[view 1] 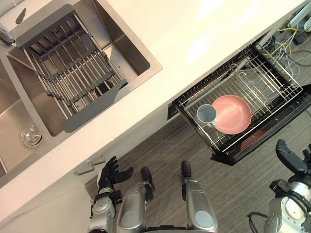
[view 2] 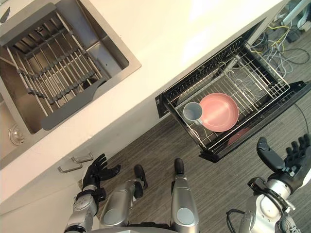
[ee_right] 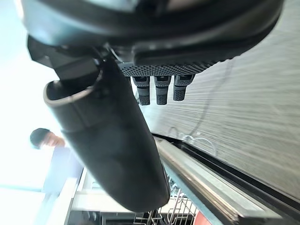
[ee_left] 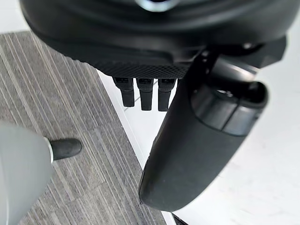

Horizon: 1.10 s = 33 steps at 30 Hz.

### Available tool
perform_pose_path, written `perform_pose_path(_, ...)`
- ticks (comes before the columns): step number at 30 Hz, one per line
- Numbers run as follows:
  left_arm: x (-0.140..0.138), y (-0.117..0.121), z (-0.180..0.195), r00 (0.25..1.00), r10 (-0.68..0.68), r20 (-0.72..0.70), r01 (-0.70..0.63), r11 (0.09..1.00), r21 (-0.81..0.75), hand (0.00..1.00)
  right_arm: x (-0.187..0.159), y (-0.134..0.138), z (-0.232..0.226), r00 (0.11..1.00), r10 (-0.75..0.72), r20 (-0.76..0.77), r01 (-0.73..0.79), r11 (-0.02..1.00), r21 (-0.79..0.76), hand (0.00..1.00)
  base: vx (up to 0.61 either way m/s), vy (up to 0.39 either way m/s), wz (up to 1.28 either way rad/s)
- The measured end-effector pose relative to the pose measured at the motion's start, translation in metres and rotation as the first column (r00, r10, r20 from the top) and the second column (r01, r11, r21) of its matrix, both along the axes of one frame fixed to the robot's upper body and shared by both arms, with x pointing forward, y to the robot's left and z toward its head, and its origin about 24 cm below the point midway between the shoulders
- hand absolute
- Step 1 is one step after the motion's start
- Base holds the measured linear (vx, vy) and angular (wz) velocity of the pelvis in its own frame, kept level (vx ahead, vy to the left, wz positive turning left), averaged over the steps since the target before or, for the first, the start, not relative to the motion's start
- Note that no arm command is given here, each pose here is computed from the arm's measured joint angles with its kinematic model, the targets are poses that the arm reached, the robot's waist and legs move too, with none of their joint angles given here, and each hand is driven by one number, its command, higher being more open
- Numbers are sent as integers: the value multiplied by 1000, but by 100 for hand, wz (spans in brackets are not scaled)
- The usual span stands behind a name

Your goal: Walk over to the sink, pick up the cup, carry it to the dishwasher, place the cup inside the dishwasher, then close the dishwasher door

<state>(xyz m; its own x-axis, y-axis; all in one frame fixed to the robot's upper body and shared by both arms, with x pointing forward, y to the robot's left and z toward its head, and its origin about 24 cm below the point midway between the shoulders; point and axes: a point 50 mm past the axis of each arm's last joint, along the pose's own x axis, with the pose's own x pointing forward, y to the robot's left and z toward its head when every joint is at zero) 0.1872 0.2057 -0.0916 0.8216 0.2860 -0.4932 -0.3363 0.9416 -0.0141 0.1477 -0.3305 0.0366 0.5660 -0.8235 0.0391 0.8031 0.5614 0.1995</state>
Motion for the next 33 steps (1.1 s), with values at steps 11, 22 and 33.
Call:
perform_pose_path(11, 5, 1, 7, 999, 2, 36, -2, 1000, 3, 90, 51, 18, -9, 954, 134, 267, -206, 942, 266, 90, 14, -13, 3)
perform_pose_path(22, 7, 11, 11, 999, -9, 43, 7, 999, 38, 90, 94, 33, 3, 877, 136, 461, -328, 870, 368, 90, -9, -15, 9)
perform_pose_path(33, 8, 18, 10, 999, -14, 31, 12, 998, 64, 90, 164, 57, 63, 752, 235, 616, -493, 820, 289, 90, -13, -20, 17)
